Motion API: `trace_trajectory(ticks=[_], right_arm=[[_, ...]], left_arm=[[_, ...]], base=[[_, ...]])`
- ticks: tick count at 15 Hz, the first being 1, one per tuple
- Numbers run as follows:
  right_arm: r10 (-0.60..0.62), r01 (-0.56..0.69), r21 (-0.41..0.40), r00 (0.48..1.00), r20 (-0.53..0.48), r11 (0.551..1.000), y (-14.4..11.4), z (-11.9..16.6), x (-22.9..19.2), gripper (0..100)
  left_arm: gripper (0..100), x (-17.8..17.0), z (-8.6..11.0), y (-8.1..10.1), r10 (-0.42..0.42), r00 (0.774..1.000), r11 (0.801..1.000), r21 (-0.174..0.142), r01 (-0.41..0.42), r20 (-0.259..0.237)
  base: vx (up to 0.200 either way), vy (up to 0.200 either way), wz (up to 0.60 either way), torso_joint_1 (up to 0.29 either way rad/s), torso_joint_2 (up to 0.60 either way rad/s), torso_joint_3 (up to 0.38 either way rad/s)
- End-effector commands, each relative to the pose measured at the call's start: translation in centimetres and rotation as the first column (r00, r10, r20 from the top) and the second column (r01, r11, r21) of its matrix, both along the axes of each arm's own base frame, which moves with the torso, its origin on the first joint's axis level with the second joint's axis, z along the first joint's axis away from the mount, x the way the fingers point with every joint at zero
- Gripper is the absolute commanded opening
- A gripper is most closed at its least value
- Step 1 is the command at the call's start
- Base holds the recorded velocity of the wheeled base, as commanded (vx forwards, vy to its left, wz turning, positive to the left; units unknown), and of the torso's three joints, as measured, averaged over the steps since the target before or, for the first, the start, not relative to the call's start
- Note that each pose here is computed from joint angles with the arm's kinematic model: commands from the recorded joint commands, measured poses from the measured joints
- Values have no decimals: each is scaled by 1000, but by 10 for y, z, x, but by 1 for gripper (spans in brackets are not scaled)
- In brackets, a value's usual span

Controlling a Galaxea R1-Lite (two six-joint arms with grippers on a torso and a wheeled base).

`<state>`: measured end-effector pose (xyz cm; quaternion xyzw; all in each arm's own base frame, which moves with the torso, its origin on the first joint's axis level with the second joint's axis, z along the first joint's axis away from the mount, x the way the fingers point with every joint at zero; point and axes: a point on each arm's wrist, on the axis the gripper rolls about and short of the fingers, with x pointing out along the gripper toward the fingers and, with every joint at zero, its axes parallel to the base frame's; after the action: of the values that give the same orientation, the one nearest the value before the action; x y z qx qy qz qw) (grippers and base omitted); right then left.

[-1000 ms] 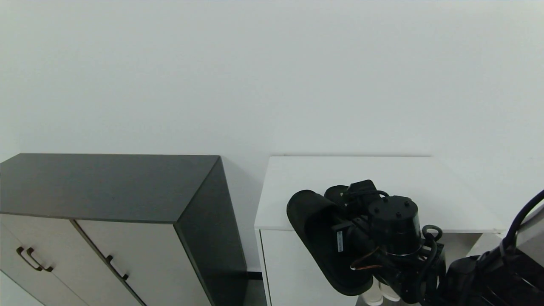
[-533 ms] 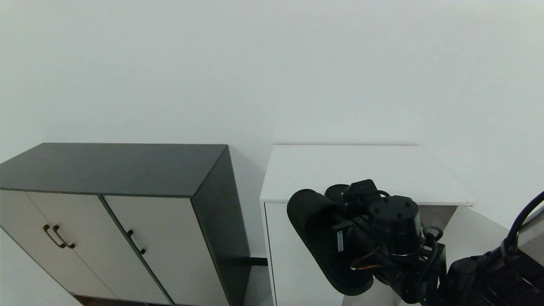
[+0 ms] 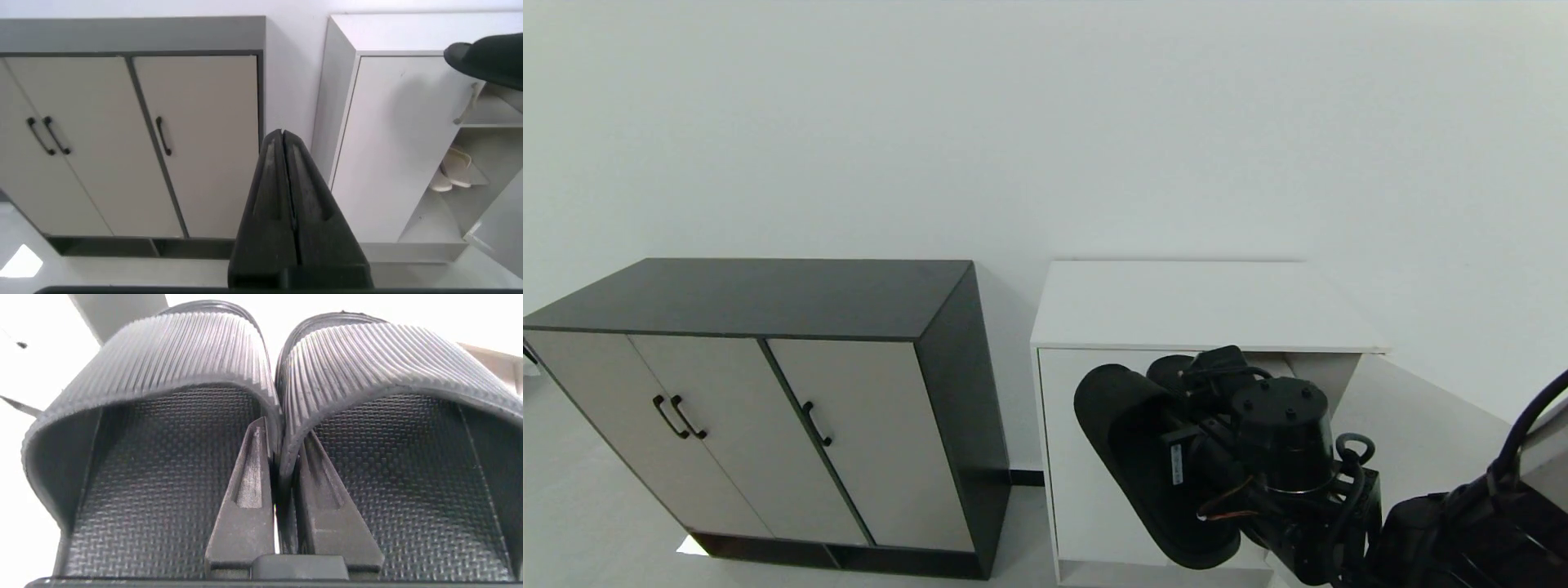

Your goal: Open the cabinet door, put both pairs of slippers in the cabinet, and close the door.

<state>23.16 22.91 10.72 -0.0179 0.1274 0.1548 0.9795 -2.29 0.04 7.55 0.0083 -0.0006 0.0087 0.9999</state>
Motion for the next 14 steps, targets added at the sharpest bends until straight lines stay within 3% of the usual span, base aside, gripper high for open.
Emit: trace_trajectory(ticks=[1,14], right_arm=[[1,-1,-3,1000,-3,1000,0,-1,0,0],[15,-15,-13,1000,-13,1000,3,-5,-3,0]], left_arm=[[0,0,0,0,1,1000,1000,0,-1,-1],[0,0,0,0,-1,1000,1000,-1,1,-1]], base=[[0,0,0,0,0,0],[0,0,0,0,0,0]])
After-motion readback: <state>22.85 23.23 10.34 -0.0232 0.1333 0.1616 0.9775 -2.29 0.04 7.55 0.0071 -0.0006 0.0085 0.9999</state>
